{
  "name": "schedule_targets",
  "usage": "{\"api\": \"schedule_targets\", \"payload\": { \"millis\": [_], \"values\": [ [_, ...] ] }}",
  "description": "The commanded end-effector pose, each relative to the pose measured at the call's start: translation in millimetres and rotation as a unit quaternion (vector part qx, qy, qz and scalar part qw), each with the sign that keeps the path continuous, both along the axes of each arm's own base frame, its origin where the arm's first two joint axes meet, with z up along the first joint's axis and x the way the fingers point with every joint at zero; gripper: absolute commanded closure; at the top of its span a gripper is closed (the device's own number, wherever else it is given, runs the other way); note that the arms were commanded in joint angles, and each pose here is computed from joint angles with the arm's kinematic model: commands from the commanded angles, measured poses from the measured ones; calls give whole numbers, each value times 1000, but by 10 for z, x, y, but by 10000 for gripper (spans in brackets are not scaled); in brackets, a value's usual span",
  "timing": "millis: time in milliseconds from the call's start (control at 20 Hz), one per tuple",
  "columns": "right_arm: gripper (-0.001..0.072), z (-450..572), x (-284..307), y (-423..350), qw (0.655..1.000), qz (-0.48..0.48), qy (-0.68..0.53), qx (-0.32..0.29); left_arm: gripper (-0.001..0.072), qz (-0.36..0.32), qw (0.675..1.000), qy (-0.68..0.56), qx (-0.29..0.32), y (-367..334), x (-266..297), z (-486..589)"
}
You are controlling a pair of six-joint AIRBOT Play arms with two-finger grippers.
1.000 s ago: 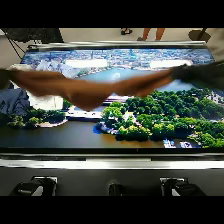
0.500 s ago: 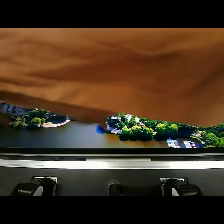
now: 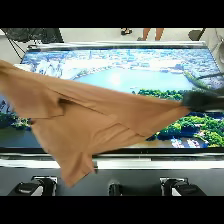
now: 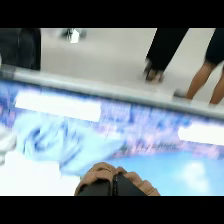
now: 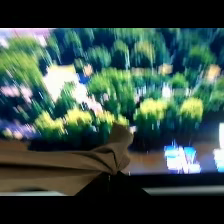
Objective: Fold the shirts.
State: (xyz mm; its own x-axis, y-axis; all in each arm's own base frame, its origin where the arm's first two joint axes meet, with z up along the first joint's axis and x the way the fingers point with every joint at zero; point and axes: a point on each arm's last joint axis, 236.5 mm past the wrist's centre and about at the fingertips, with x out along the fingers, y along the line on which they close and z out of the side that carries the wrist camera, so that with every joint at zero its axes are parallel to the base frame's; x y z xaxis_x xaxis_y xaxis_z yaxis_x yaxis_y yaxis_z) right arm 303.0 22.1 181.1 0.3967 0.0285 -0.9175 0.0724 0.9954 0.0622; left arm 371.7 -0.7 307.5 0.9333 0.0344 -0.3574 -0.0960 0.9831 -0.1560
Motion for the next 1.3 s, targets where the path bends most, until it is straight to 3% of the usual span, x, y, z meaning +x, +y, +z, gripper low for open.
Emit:
{"api": "schedule_targets", "payload": {
  "millis": [0,250,400,450,500,550,600,700,800,950,1000,1100,1250],
  "values": [
    [654,-1079,308,48,993,-15,119,2,667,-13,995,101,-6,-120,746,-1219],
    [653,-1776,1630,181,993,-96,-13,60,664,-26,971,207,-113,-501,1359,-2342],
    [652,-1987,1876,305,982,-149,-29,115,660,-27,952,260,-158,-659,1320,-2720],
    [645,-2058,1893,374,978,-157,-22,133,608,-29,945,279,-169,-710,1275,-2818],
    [513,-2078,1902,445,975,-163,-18,152,446,-30,939,294,-176,-739,1230,-2878],
    [280,-2029,1905,491,972,-165,-17,166,161,-34,934,310,-172,-745,1164,-2907],
    [121,-1903,1899,470,971,-162,-15,173,22,-55,931,330,-147,-700,1082,-2897],
    [112,-1567,1857,167,978,-130,-11,160,34,-100,912,387,-89,-449,827,-2831],
    [114,-1396,1634,-353,983,-117,23,142,43,-116,868,478,-64,-63,322,-2943],
    [152,-1563,945,-918,968,-145,144,145,64,-78,816,551,-157,224,-295,-3308],
    [152,-1625,758,-981,961,-149,176,155,137,-81,809,550,-194,185,-416,-3442],
    [152,-1752,486,-966,950,-137,225,165,178,-81,799,536,-260,50,-519,-3664],
    [151,-1904,382,-813,943,-125,248,184,178,-75,805,510,-294,-86,-490,-3893]
  ]
}}
